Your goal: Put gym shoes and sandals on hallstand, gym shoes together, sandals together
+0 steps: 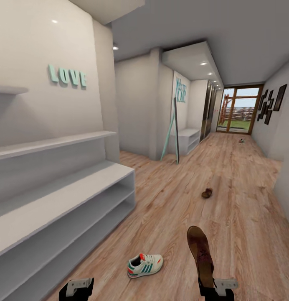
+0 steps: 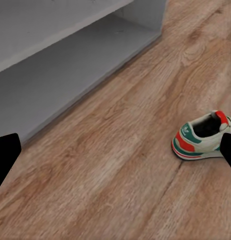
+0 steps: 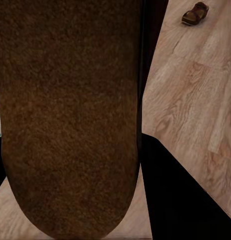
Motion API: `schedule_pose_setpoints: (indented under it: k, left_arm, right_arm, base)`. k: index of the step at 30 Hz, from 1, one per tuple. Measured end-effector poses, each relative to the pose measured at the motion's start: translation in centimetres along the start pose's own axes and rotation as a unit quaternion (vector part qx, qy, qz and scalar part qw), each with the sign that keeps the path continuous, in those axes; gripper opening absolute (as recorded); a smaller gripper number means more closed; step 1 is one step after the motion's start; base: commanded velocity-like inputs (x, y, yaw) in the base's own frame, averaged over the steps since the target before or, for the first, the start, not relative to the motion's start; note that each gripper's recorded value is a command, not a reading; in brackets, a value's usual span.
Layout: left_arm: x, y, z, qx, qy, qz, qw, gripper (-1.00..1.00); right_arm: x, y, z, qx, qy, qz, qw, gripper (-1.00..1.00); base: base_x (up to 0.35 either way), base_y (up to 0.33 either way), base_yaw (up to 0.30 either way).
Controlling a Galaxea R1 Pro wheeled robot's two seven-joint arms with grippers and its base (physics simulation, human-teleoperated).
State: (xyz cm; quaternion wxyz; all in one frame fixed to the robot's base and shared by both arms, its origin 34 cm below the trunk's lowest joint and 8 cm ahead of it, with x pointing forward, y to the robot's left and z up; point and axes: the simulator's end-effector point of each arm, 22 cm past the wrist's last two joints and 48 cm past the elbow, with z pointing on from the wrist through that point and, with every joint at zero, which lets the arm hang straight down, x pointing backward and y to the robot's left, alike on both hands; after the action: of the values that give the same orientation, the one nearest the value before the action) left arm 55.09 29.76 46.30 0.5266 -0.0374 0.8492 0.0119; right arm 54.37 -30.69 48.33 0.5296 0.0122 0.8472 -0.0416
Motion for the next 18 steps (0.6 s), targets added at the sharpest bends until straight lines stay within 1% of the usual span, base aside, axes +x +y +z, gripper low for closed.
schedule_pose_setpoints:
  k: [4,9,12,18]
  left_arm:
    - [-0.02,0.01,-0.01,0.000,0.000,0.000,1.0000,1.00]
    - [-0.02,0.00,-0.02,0.000,0.000,0.000,1.0000,1.00]
    - [-0.01,0.00,-0.01,0.000,0.000,0.000,1.0000,1.00]
    - [0.00,0.00,-0.01,0.000,0.000,0.000,1.0000,1.00]
  right_arm:
    - [-0.07,0.01,0.01,0.000,-0.001,0.000,1.0000,-1.00]
    - [-0.02,-0.15,0.00,-0.001,0.000,-0.002,1.0000,-1.00]
    - [-0.02,-0.18,0.01,-0.001,0.000,-0.002,1.0000,-1.00]
    - [-0.05,-0.11,0.02,-0.001,0.000,-0.001,1.0000,-1.00]
  base:
    - [0.083,0.250,-0.032]
    - [0.178,0.199,-0.006]
    - [0.112,0.061,-0.001]
    - [0.021,0.011,0.000]
